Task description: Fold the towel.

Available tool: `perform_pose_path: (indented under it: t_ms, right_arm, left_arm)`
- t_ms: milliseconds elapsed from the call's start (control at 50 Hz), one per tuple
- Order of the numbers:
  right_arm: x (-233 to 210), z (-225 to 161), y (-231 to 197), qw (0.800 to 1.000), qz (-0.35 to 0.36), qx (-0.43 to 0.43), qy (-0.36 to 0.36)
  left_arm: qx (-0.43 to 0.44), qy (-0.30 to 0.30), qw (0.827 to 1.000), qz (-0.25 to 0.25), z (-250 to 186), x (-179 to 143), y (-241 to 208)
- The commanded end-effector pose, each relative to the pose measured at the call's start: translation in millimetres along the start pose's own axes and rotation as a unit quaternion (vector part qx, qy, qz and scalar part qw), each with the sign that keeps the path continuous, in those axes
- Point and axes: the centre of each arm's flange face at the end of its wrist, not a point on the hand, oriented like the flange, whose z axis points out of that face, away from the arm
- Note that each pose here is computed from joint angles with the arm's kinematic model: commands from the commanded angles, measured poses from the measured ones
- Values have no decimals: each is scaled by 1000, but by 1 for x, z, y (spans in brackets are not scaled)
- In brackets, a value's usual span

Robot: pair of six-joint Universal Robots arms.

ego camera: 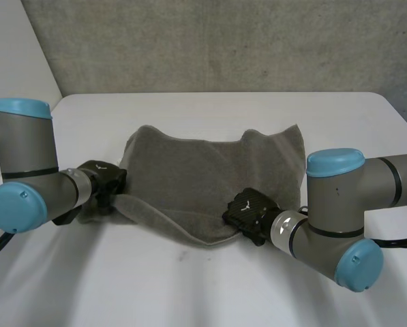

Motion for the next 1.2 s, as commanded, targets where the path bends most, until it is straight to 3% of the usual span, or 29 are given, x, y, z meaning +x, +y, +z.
perform_pose_path:
  t_ms: [20, 120, 180, 280, 440, 560, 840, 960, 1040, 1100, 1200]
  right_arm:
    - [1, 2, 0, 1000, 5, 2, 4]
    - [10, 1, 1, 999, 24, -7, 25]
    - [17, 0, 1, 996, 78, -12, 44]
    - [27, -3, 3, 972, 228, -5, 60]
    - [41, -6, 18, 942, 321, 9, 97]
    - [52, -15, 26, 937, 327, 17, 124]
    - [62, -29, 21, 935, 322, 28, 142]
    - [83, -54, -21, 958, 219, 79, 170]
    - [72, -58, -19, 982, 123, 16, 144]
    - [65, -59, -10, 987, 92, -26, 125]
    - [67, -58, 2, 983, 108, -42, 142]
  left_arm:
    - [16, -8, 1000, -4, -22, -2, -10]
    - [34, -15, 999, -5, -44, -4, -15]
    - [51, -33, 998, -9, -51, -11, -16]
    - [72, -57, 995, -24, -60, -20, -14]
    - [79, -69, 992, -72, -60, -31, -13]
    - [106, -94, 984, -104, -68, -49, -20]
    - [106, -83, 983, -128, -72, -41, -16]
    - [119, -76, 982, -123, -80, -33, -21]
    - [120, -74, 982, -122, -82, -32, -21]
    - [115, -75, 983, -124, -82, -32, -18]
    - [113, -78, 983, -126, -80, -33, -13]
